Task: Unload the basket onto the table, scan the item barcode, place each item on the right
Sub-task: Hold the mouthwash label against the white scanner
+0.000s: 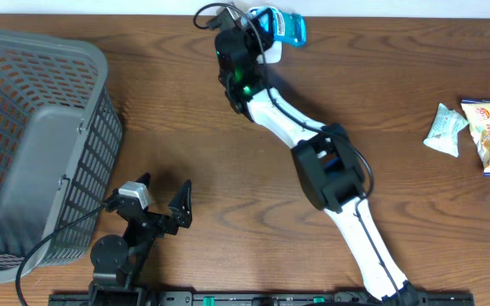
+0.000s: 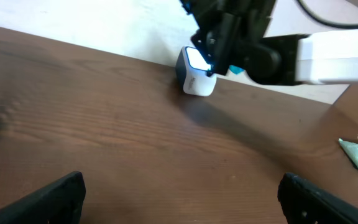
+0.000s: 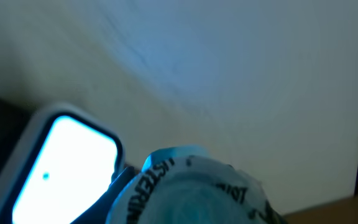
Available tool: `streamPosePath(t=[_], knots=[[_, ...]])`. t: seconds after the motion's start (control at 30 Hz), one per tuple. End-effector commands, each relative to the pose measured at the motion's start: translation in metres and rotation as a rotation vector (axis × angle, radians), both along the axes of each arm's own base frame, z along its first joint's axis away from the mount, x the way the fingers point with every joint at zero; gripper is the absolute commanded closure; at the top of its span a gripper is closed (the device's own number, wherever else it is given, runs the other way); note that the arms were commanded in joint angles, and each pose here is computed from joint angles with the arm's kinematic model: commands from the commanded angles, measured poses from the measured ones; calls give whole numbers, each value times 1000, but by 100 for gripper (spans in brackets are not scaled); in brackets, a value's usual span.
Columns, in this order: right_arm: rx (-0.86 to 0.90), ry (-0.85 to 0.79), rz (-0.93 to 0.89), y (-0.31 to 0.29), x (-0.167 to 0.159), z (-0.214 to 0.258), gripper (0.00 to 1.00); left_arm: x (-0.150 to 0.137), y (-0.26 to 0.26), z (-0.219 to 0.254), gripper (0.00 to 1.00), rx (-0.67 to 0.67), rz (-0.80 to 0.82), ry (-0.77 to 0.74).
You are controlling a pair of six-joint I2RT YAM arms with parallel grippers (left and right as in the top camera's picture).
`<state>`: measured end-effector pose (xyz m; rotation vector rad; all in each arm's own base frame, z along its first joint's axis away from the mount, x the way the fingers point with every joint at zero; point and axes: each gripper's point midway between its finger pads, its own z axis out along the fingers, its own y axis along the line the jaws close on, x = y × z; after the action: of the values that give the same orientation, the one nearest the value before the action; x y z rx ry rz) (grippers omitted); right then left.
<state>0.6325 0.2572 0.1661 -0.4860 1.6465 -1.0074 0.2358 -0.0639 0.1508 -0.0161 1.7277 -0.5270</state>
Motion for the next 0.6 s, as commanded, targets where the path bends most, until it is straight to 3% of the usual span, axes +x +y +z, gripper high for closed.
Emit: streamPosePath(t=[0.0, 0.57], knots=[[-66, -48, -34, 2, 7, 40, 96, -1, -2, -16, 1, 1, -9, 37], [-71, -9, 111, 32, 18, 12, 99, -1, -2, -16, 1, 1, -9, 37]])
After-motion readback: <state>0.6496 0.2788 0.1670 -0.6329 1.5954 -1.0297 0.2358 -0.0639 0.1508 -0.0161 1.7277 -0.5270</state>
